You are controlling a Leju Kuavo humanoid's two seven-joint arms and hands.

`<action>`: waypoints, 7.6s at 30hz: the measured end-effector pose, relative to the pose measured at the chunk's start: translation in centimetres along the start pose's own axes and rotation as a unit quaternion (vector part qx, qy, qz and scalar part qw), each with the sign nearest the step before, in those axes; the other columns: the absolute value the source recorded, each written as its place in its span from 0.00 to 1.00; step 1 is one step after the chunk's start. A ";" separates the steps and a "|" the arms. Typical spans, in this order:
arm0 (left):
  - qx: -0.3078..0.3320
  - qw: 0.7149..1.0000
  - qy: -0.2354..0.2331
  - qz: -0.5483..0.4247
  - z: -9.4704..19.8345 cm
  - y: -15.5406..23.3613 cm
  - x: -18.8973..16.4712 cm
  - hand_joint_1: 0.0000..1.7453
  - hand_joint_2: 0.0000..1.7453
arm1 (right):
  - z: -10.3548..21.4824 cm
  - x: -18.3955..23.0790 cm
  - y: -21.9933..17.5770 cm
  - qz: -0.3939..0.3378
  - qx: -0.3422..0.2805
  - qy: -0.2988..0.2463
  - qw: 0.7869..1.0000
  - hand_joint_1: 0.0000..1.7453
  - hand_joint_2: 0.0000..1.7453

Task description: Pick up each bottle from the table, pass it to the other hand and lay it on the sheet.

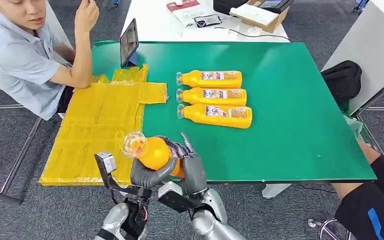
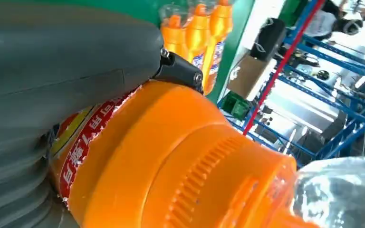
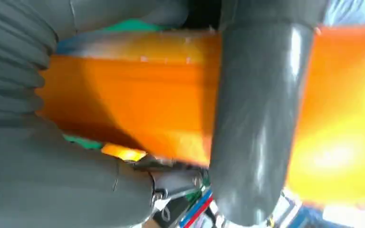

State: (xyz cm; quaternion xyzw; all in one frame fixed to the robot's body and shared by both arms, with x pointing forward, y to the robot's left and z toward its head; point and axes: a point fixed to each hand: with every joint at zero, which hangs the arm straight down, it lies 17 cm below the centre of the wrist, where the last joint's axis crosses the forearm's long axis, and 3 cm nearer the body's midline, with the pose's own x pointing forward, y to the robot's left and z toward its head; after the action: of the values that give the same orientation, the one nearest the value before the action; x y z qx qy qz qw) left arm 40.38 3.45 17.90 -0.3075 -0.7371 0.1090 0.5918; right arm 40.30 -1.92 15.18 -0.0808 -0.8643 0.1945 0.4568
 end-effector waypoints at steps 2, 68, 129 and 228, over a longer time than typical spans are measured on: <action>0.016 1.000 0.002 0.017 -0.4 0.5 0.1 1.00 1.00 | 0.1 0.5 -0.6 0.004 -0.017 -0.006 1.000 0.00 0.00; -0.113 0.561 0.303 -0.762 -9.7 25.5 -2.2 0.08 1.00 | -0.4 10.1 -4.1 -0.065 -0.084 -0.120 0.987 0.00 0.00; 0.139 0.936 -0.157 -0.284 -0.6 12.7 12.9 0.00 1.00 | 2.0 -20.2 -16.6 0.350 0.121 0.176 0.912 0.00 1.00; -0.001 0.999 -0.036 -0.016 0.2 3.1 3.3 0.40 1.00 | -2.3 2.1 5.0 -0.015 0.138 -0.063 0.988 0.98 1.00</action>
State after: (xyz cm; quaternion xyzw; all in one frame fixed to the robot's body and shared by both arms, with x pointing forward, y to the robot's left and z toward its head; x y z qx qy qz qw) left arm 40.86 7.89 18.87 -0.2920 -0.7627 0.1097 0.5666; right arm 40.80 3.91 15.93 0.0086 -0.8574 0.3101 0.4107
